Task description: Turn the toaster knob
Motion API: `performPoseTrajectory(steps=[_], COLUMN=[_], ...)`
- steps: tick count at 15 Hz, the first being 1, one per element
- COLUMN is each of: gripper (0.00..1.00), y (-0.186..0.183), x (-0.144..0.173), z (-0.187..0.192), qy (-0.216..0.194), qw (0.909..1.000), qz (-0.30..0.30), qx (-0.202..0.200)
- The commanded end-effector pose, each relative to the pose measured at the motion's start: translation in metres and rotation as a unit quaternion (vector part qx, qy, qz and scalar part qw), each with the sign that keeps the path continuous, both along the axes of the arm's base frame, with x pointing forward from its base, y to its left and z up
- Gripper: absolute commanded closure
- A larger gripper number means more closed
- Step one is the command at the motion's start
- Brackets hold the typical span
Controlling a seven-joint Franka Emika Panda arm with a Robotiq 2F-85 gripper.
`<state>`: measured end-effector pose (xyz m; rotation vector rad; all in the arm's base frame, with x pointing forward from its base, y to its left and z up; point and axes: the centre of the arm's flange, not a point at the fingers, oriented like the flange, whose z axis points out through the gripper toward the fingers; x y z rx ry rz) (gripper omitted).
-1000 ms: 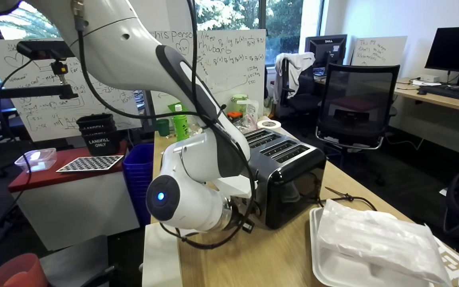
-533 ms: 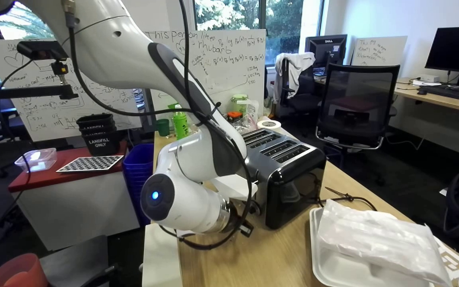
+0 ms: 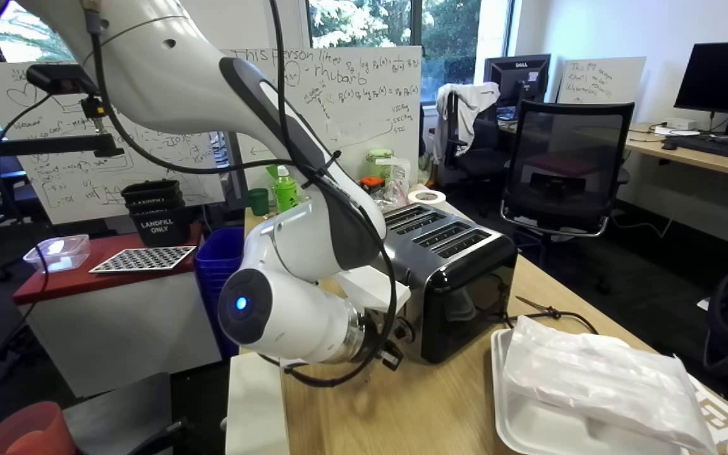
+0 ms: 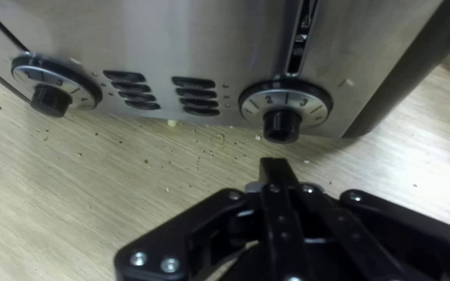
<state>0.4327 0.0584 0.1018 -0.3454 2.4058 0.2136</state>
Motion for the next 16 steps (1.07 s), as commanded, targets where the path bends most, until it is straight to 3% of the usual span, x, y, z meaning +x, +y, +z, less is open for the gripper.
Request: performPoseTrajectory(steps=[1, 3, 12, 14, 16], gripper=[0.94, 0.71, 0.11, 0.01, 0.0], y=[0.013, 0.014, 0.009, 0.01, 0.012], x=[-0.018, -0.02, -0.016, -0.015, -0.013], z=[-0.006, -0.004, 0.008, 0.009, 0.01], qy=[-0.008, -0.007, -0.031, -0.034, -0.036], qw=[0.9999, 0.9999, 0.9993, 0.9991, 0.999], qz=[-0.006, -0.005, -0.017, -0.018, -0.018], qx=[0.011, 0.012, 0.013, 0.015, 0.017])
